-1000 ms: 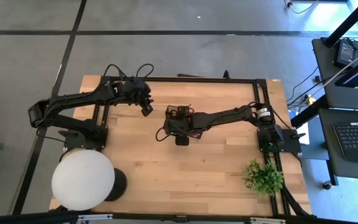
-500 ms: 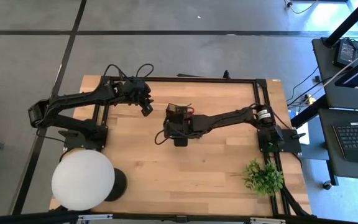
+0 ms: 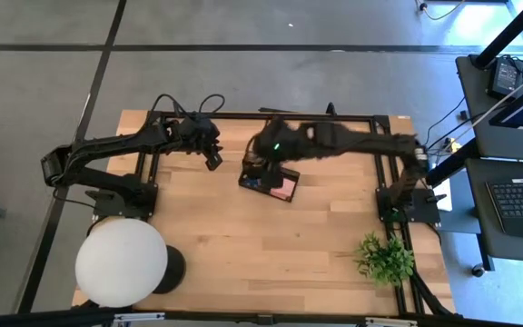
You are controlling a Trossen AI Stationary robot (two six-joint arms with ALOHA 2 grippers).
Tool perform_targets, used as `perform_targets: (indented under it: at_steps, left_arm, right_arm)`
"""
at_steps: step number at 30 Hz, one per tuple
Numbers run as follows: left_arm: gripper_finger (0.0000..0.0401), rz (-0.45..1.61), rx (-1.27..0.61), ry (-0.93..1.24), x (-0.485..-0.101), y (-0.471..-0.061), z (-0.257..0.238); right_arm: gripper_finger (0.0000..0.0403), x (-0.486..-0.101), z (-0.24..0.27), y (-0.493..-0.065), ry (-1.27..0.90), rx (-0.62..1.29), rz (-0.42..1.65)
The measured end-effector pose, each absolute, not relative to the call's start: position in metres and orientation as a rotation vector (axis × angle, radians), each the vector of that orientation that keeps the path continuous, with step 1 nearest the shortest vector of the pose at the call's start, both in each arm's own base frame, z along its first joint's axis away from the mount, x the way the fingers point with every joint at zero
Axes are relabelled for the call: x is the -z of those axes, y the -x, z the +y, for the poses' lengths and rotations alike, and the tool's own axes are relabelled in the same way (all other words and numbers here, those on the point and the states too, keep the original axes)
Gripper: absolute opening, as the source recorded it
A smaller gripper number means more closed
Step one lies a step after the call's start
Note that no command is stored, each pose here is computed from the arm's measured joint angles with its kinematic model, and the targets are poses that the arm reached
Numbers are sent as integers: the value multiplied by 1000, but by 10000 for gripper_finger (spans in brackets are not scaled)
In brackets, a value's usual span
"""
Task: Pick and place office supplies into organizer
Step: Put the blue binder clip into the desk organizer
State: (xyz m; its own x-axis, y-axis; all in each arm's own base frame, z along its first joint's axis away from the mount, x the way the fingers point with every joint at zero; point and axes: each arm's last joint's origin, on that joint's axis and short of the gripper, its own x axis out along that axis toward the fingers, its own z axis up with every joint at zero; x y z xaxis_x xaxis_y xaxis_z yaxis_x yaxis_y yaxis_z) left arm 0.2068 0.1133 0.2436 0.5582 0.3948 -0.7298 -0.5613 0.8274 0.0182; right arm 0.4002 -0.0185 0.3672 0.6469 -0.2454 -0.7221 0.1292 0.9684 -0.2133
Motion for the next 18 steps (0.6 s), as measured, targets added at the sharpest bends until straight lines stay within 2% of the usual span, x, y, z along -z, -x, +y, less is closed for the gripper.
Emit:
perform_targets:
  at_steps: [7,14,18]
  left_arm:
    - [125,830,-606,246,-242,-204,113]
    - [125,789,-577,160,-246,-208,115]
    - [125,698,-666,301,-256,-210,122]
  right_arm:
    - [228,-379,-54,-341,79,308,796]
    - [228,-343,-72,-275,64,406,603]
    - [228,-324,-76,-245,-9,461,483]
